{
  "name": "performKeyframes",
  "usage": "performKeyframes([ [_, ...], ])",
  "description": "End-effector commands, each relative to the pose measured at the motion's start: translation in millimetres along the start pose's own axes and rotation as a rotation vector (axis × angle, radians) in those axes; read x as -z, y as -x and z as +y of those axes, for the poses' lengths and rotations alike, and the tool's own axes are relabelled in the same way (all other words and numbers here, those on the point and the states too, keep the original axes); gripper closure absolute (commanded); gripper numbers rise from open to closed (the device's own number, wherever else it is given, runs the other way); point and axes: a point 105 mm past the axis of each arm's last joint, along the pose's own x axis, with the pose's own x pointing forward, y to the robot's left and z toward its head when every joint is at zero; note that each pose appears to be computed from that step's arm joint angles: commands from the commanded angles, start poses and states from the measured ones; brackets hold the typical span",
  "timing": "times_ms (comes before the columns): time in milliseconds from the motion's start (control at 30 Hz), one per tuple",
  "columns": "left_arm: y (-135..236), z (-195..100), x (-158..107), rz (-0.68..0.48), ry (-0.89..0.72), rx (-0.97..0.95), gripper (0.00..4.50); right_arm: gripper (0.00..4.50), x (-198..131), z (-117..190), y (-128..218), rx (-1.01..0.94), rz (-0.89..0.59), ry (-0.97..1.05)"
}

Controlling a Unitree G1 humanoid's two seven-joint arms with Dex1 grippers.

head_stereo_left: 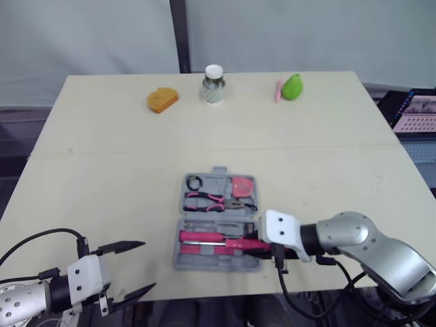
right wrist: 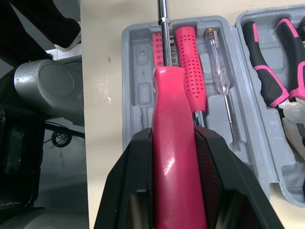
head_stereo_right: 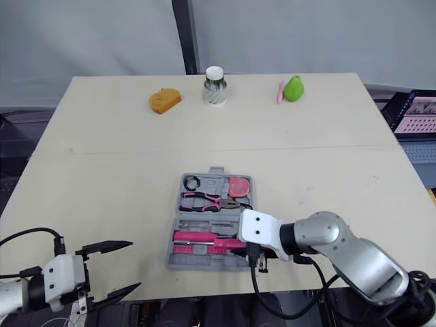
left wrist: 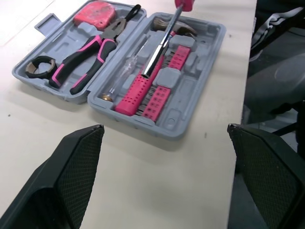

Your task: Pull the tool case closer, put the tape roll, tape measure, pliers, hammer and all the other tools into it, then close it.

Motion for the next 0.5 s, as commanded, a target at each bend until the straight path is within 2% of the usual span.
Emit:
performKeyframes([
  [33,-2,1,-2,-0.006,-0.02,0.002,0.0,3.82,-4,-3,4,0.027,-0.015,0.03],
  [333,-8,10,-4,-0.027,-0.036,-0.01,0.0,3.82,4,-11,6,0.073,-0.028,-0.01],
  [500,-21,27,-15,-0.084,-0.066,-0.022,0.0,3.82,29,-18,22,0.206,-0.028,-0.14],
])
